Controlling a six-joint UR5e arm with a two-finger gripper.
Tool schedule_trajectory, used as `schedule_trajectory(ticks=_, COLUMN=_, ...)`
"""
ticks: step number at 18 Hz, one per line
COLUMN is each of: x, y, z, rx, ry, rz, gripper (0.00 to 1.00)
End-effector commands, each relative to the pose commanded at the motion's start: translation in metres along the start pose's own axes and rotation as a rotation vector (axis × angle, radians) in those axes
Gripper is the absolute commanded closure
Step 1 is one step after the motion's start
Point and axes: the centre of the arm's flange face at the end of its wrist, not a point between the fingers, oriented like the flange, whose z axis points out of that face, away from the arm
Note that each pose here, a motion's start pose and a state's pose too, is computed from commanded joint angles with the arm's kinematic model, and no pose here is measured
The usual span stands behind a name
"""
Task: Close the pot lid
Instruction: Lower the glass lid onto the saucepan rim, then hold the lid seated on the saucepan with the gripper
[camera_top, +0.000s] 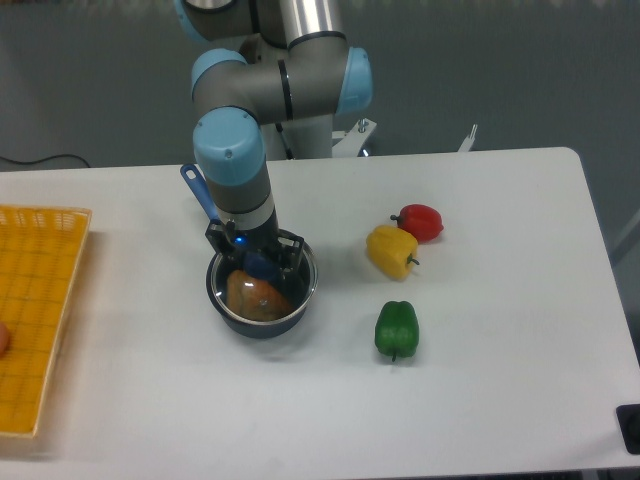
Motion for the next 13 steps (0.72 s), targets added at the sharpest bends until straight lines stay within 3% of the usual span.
schedule_trajectory(ticks=13, x=0.006, y=0.007, z=0.012, rx=-0.014, ry=0.005, rz=0.005, gripper=0.48)
